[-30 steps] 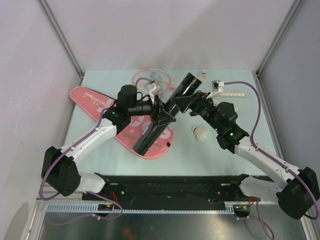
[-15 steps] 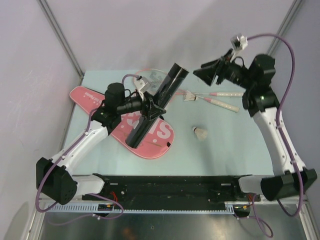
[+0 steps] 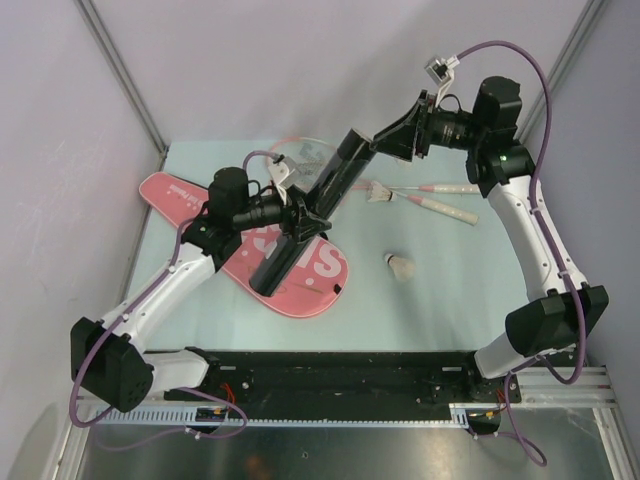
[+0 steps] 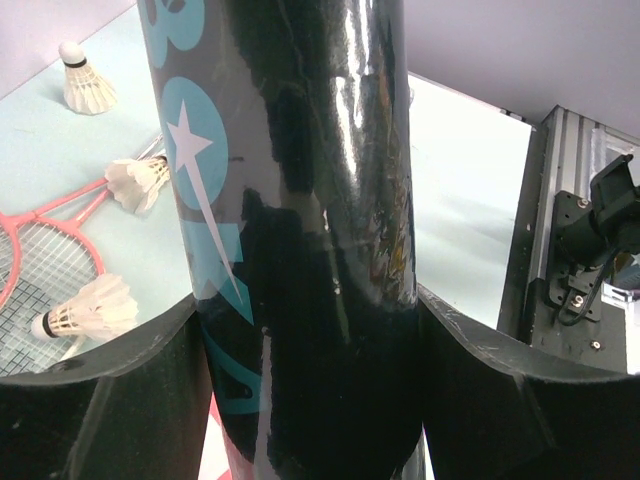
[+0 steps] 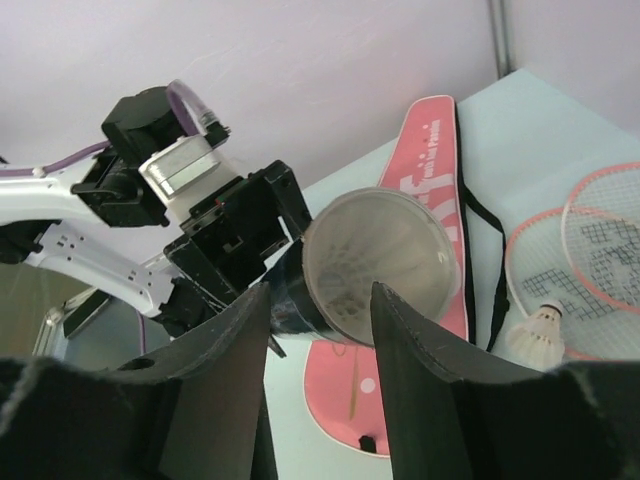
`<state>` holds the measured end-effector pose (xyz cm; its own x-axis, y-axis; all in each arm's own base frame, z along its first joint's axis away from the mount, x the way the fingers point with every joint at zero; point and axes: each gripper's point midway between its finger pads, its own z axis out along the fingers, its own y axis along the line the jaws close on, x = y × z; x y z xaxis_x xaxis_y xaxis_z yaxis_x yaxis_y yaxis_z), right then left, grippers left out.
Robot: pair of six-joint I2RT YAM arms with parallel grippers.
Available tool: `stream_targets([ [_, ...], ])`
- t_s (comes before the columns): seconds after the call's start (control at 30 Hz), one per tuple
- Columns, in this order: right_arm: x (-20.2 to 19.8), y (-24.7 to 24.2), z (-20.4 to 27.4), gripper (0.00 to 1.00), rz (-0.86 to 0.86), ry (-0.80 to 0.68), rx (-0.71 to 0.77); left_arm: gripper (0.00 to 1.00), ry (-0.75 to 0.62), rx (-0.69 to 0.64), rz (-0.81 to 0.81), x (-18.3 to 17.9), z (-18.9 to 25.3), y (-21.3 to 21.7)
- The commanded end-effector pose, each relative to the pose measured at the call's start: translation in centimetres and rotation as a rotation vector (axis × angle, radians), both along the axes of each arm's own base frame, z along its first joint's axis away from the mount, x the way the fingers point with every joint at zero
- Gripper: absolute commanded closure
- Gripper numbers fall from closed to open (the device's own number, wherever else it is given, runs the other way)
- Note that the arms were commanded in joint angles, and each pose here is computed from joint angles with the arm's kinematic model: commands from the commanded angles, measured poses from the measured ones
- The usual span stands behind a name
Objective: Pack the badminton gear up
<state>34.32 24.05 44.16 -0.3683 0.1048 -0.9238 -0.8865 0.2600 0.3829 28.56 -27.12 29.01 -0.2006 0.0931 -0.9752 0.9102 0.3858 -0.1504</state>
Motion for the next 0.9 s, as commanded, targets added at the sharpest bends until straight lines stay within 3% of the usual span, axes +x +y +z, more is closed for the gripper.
stream_targets([
  [0.0,-1.7,1.0,1.8,0.50,0.082,-0.050,0.019,0.61,-0.104,-0.032,-0.067,-0.8,2.1,-0.3],
  [0.23,-1.6,1.8,1.9,0.66,0.112,-0.044,0.036,0.63,-0.100,-0.033,-0.071,-0.7,2.0,-0.4],
  [0.33,-1.6,1.7,2.5,0.83,0.117,-0.057,0.054,0.65,-0.099,-0.027,-0.050,-0.3,1.8,-0.2],
  [0.37,-1.8,1.8,2.5,0.92,0.128,-0.055,0.061,0.66,-0.101,-0.027,-0.050,-0.4,1.9,-0.3],
  [0.43,-2.3,2.0,2.9,1.00,0.158,-0.056,0.082,0.67,-0.090,-0.024,-0.047,-0.1,1.5,-0.4],
  [0.6,-1.7,0.8,3.3,1.00,0.109,-0.046,0.114,0.71,-0.080,-0.012,-0.005,0.7,1.0,-0.1],
  [0.87,0.1,-4.2,6.2,1.00,-0.080,0.037,0.284,0.76,-0.054,0.006,0.011,1.3,0.1,-0.1],
])
